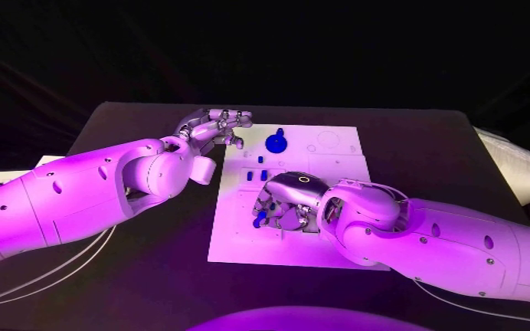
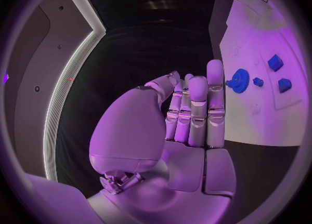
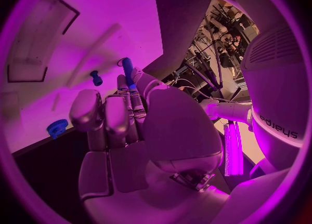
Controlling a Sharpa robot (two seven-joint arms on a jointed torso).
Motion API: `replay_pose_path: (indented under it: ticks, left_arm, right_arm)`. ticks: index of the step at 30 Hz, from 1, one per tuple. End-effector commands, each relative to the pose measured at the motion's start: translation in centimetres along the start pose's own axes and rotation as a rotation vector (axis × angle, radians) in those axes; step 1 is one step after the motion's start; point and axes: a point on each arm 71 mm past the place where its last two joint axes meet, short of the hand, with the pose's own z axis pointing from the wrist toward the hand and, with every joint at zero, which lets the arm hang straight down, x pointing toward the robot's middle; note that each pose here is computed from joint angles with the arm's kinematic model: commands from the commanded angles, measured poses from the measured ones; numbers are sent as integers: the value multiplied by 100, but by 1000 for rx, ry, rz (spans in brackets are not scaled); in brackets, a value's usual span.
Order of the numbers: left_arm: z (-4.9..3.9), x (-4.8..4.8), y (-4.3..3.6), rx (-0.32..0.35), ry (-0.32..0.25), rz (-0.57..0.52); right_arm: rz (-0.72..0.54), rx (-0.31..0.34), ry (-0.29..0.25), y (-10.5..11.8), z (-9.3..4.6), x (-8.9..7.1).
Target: Assemble the parts on the task board
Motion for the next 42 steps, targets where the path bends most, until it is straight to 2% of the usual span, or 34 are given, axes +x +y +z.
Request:
replay_pose_path:
  ticks: [1,13,23,28,36,39,42]
  left_arm:
    - [3,27,-2,6,23,-4]
    - [-1,22,3,4,22,-5]
    - [-4,16,8,2,22,-5]
    - [-5,15,9,2,22,-5]
    - [-6,20,9,1,22,-5]
    - [-7,20,9,1,22,-5]
    - [-10,16,9,1,22,-5]
  right_arm:
    - [-30,-12,34,10,3,39]
    - [-122,46,24,-9,23,35]
    - [-151,45,7,35,21,23]
    - [-151,40,25,46,29,36]
    - [-157,47,91,53,74,99]
    - [-155,46,92,57,85,106]
    - [-147,39,69,71,93,96]
